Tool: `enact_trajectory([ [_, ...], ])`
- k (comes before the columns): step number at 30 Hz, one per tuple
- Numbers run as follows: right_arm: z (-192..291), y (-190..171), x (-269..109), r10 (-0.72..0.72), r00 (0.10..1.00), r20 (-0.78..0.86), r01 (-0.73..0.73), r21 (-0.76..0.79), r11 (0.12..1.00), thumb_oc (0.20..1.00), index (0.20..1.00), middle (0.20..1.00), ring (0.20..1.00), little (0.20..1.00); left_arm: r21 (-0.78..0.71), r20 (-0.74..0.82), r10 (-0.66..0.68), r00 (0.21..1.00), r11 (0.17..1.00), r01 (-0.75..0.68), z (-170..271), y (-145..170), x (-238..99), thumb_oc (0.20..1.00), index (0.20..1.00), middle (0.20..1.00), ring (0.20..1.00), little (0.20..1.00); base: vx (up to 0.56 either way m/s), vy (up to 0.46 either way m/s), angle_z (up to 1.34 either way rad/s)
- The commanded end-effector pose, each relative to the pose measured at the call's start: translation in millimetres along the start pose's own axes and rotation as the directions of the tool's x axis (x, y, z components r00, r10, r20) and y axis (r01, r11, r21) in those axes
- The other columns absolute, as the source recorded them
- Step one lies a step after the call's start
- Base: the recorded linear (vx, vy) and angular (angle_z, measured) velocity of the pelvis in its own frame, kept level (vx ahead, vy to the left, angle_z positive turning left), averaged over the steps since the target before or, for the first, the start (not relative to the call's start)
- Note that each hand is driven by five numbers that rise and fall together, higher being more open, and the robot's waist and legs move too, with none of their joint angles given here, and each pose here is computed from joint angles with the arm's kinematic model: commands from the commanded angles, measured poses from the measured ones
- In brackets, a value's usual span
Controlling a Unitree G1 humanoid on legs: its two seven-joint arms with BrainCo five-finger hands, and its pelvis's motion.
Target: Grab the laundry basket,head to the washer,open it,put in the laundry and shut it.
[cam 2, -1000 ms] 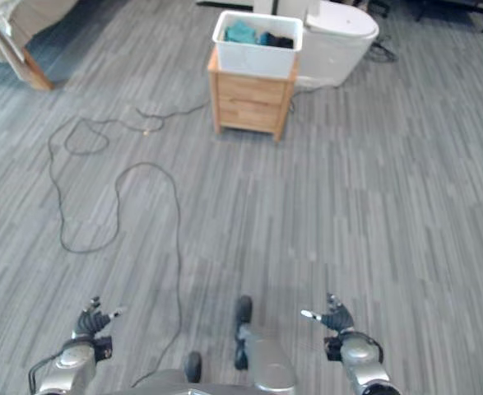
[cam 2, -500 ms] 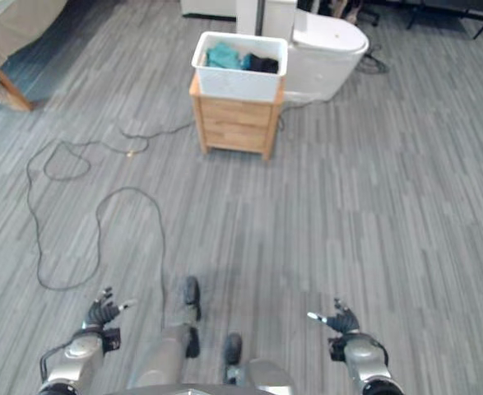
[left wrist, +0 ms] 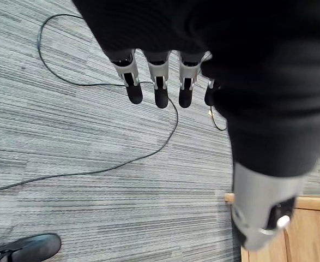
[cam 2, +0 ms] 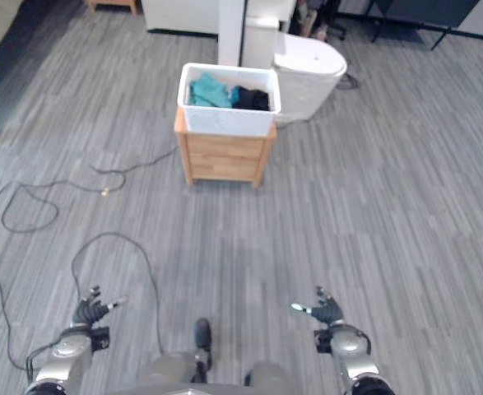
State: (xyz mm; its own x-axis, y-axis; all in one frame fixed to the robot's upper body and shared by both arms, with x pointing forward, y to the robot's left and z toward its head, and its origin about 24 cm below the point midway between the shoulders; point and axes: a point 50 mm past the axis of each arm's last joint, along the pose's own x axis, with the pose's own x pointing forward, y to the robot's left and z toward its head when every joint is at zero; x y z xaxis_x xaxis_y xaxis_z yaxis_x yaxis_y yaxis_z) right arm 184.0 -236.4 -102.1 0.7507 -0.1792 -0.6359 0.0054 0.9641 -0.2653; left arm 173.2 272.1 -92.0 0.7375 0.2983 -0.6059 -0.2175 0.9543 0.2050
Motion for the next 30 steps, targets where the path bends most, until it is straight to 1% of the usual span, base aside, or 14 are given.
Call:
enact_trajectory([
  [1,23.6,-13.9,6.5,-0.032,0.996,0.080,0.034,-0.015,0.999,1.000,1.000,1.000,1.000,1.000,0.024,0.024,0.017,1.000,1.000,-0.018,-2.9,6.3,-6.5,1.000,1.000,1.000,1.000,1.000,0.35,-0.028,-0.21],
  [5,17.8,-13.9,4.3,-0.030,0.997,0.064,0.032,-0.029,0.999,1.000,1.000,1.000,1.000,1.000,0.043,0.019,0.002,1.000,0.999,-0.003,-4.8,1.7,-6.0,1.000,1.000,1.000,1.000,1.000,0.42,-0.128,0.11],
  [10,6.6,-19.8,0.3,-0.043,0.998,0.035,0.044,-0.014,0.999,1.000,1.000,1.000,1.000,1.000,0.052,0.007,-0.010,1.000,0.999,0.010,-8.9,-0.8,-7.2,1.000,1.000,1.000,1.000,1.000,0.43,-0.239,0.54],
  [11,2.7,-28.3,-1.0,-0.067,0.998,0.021,0.068,-0.020,0.998,1.000,1.000,1.000,1.000,1.000,0.027,-0.002,-0.026,1.000,0.999,0.026,-10.7,-7.5,-7.0,1.000,1.000,1.000,1.000,1.000,0.27,-0.246,1.14],
  [13,3.8,-30.7,-1.1,-0.076,0.997,0.025,0.076,-0.017,0.997,1.000,1.000,1.000,1.000,1.000,0.022,0.004,-0.028,1.000,0.999,0.027,-9.1,-8.1,-6.8,1.000,1.000,1.000,1.000,1.000,0.25,-0.243,1.09],
  [16,7.2,-37.5,0.2,-0.091,0.996,0.025,0.091,-0.024,0.996,1.000,1.000,1.000,1.000,1.000,-0.022,-0.007,-0.025,1.000,0.999,0.025,-11.4,-13.4,-6.1,1.000,1.000,1.000,1.000,1.000,0.32,-0.194,-0.07],
  [21,5.0,-45.1,-0.6,-0.121,0.993,0.014,0.121,-0.017,0.993,1.000,1.000,1.000,1.000,1.000,-0.005,-0.021,-0.050,0.999,0.999,0.049,-13.9,-19.9,-5.9,1.000,1.000,1.000,1.000,1.000,0.24,-0.029,-0.18],
  [30,-12.1,-39.8,-5.2,-0.124,0.991,-0.042,0.124,-0.014,0.992,1.000,1.000,1.000,1.000,1.000,0.019,-0.061,-0.038,0.997,0.999,0.039,-23.6,-15.6,-8.9,1.000,1.000,1.000,1.000,1.000,0.32,0.090,-0.14],
])
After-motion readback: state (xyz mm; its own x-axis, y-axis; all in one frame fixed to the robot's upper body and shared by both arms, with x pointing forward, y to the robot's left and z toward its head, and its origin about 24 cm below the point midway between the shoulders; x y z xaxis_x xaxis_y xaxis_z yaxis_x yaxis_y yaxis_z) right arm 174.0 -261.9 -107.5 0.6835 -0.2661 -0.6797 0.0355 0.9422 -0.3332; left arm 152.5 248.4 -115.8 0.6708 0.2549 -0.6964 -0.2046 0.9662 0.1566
